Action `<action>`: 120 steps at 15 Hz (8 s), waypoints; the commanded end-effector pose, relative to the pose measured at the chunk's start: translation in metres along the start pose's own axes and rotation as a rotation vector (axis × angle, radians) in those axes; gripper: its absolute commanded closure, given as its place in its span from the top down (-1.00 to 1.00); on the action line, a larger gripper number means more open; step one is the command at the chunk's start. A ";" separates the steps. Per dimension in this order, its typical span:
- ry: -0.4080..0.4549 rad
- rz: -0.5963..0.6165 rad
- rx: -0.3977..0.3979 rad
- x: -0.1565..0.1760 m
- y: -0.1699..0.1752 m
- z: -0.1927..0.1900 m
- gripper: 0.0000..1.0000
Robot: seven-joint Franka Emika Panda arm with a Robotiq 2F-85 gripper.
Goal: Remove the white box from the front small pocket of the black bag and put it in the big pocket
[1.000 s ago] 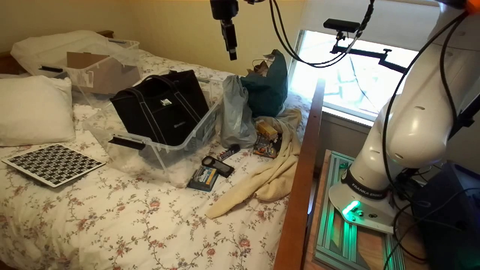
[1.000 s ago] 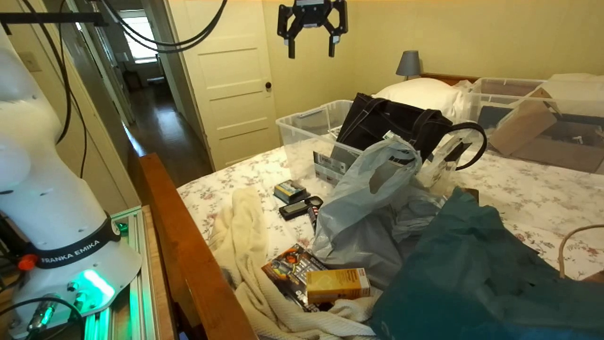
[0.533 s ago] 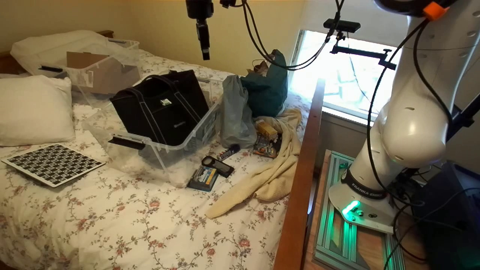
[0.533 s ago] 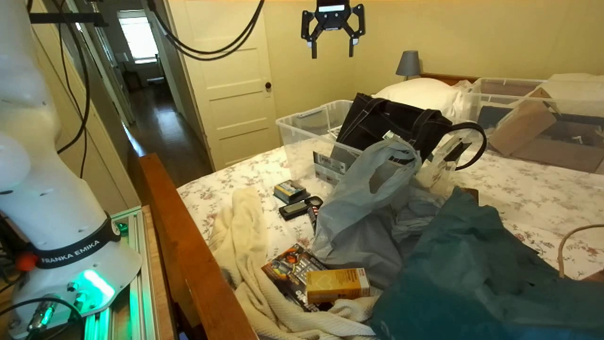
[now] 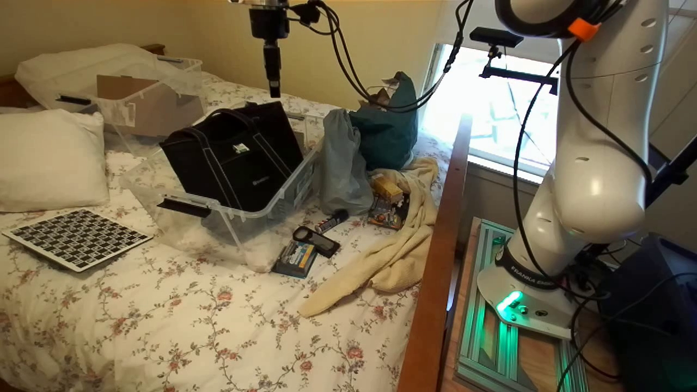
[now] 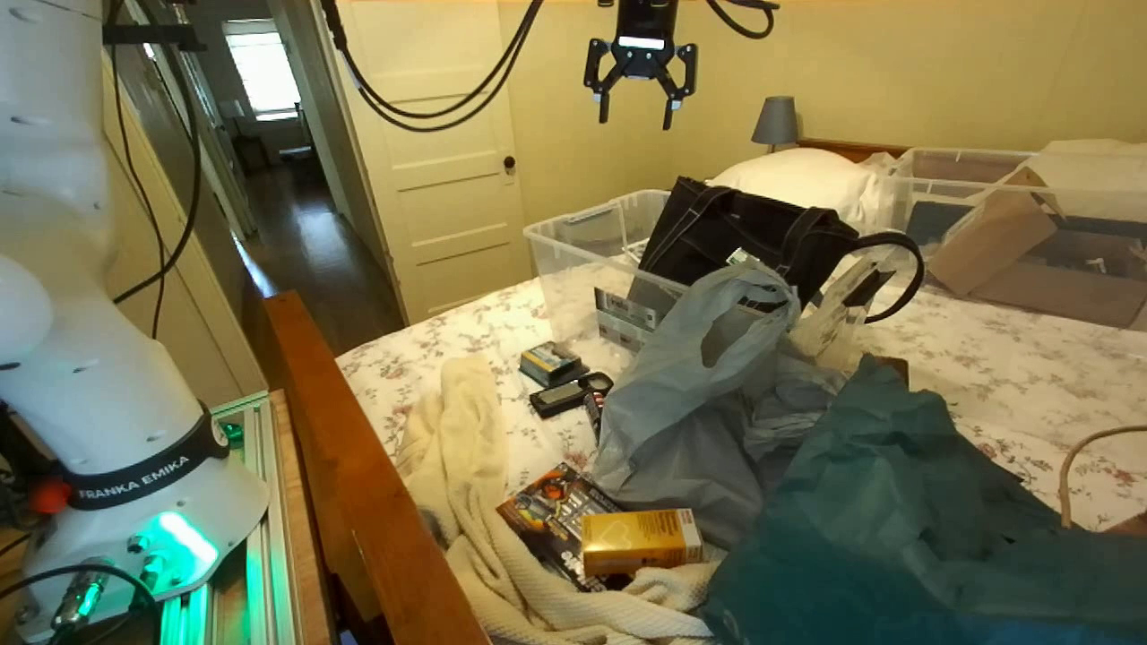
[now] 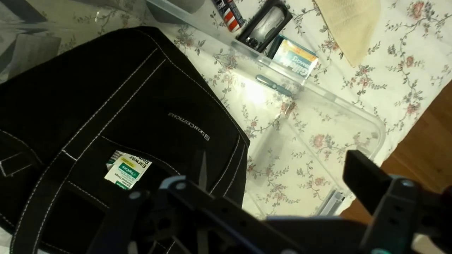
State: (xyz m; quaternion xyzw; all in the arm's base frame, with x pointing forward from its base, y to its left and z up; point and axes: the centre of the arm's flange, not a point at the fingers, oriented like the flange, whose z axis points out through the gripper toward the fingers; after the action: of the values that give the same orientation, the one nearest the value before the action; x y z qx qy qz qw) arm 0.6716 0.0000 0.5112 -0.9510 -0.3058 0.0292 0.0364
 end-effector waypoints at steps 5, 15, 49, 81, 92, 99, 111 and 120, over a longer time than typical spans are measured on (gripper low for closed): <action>0.011 0.092 0.010 0.005 0.004 -0.006 1.00; 0.182 0.610 0.044 0.064 0.019 0.021 1.00; 0.175 0.674 -0.263 0.138 0.040 0.115 1.00; 0.077 0.817 -0.336 0.139 0.089 0.205 1.00; 0.160 0.855 -0.373 0.154 0.095 0.221 1.00; 0.213 0.875 -0.392 0.163 0.104 0.232 1.00; 0.222 0.932 -0.447 0.169 0.112 0.241 -0.12; 0.239 0.928 -0.455 0.164 0.105 0.238 -1.00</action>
State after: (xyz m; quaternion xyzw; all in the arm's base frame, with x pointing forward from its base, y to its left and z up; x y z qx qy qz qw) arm 0.8219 0.0188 0.2567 -0.9721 0.1468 -0.1146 -0.1424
